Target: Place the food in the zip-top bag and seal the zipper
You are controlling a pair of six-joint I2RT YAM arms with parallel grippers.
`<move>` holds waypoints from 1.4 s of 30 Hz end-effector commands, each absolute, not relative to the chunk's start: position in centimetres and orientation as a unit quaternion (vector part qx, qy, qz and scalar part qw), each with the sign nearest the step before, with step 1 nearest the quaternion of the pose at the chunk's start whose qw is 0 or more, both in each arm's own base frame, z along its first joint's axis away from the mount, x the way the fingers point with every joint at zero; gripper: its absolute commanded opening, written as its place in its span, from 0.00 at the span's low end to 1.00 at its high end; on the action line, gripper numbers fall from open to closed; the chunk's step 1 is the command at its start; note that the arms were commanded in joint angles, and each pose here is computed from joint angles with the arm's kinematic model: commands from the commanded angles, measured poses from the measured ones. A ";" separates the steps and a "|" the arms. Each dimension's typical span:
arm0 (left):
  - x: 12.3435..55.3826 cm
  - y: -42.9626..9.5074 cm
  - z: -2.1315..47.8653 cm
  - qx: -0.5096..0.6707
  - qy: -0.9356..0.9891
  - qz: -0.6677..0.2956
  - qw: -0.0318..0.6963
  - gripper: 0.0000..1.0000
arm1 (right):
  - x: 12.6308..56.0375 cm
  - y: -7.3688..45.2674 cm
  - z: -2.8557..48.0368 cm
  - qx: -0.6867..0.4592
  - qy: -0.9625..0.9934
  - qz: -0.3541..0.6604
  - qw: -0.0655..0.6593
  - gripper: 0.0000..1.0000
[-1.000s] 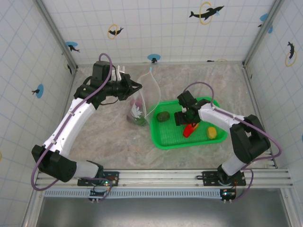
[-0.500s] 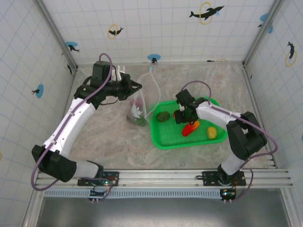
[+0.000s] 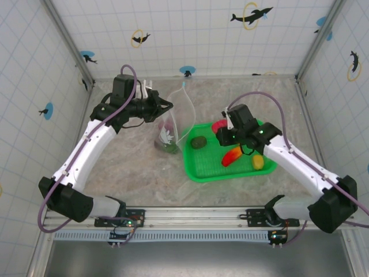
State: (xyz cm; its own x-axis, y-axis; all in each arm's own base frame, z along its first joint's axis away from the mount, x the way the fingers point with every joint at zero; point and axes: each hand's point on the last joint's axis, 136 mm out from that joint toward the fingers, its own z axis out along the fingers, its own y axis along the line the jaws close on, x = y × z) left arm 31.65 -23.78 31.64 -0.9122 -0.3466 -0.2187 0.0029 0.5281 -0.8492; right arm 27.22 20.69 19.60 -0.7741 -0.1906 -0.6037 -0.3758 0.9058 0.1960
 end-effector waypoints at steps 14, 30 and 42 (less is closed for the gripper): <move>31.7 -24.1 32.4 -0.100 0.844 -0.496 0.180 0.00 | 27.2 31.8 34.6 -0.228 0.862 0.262 0.369 0.54; 31.1 -24.0 33.9 -0.112 0.819 -0.528 0.193 0.00 | 28.6 32.4 30.6 -0.219 0.890 0.205 0.344 0.75; 31.3 -23.7 33.8 -0.118 0.823 -0.519 0.199 0.00 | 29.8 27.9 36.9 -0.138 0.869 0.237 0.411 0.68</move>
